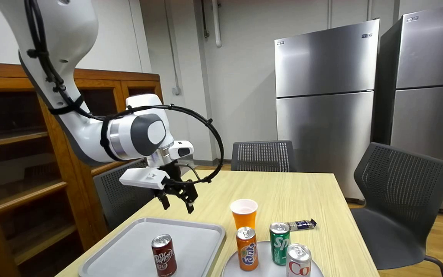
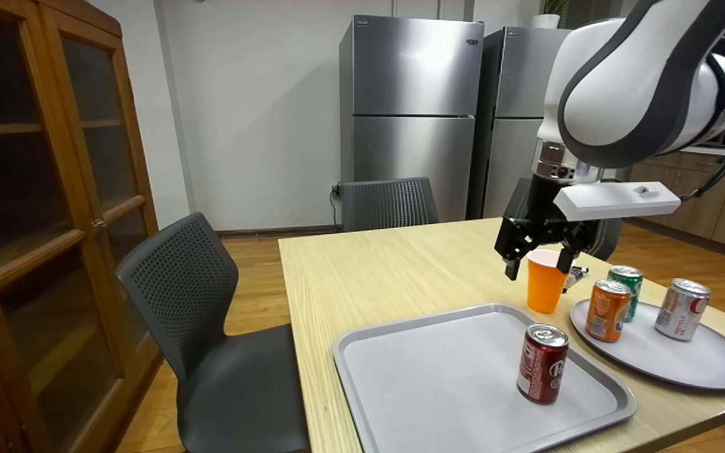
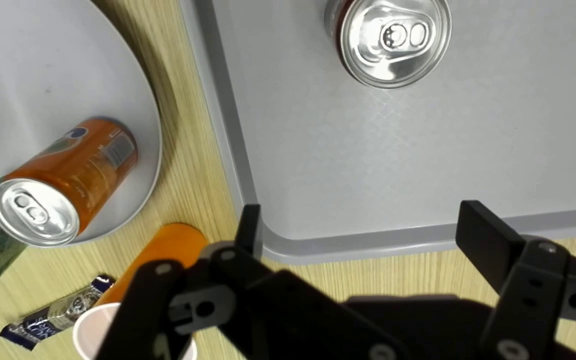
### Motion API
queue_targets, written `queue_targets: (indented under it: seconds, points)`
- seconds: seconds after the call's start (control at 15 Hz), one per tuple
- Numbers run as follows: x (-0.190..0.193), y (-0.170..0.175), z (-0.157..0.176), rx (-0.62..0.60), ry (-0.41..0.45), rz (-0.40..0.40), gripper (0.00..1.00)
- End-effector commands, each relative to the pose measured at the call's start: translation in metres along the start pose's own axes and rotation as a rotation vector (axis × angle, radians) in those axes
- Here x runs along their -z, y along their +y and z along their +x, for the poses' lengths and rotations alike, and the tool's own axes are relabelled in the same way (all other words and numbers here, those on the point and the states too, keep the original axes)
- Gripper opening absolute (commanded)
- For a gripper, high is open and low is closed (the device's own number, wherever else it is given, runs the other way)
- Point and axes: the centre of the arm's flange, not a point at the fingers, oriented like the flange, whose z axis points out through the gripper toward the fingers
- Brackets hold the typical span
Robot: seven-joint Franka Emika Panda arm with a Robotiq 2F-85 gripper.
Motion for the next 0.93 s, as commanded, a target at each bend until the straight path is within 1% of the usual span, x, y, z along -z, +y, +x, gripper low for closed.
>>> queue_targets:
  seconds: [0.0, 0.33, 0.87]
  points:
    - [-0.004, 0.002, -0.013, 0.037, 0.003, 0.043, 1.0]
    - [-0.018, -0.005, -0.028, 0.096, -0.044, 0.073, 1.0]
    - [-0.038, -0.023, -0.041, 0.178, -0.098, 0.072, 1.0]
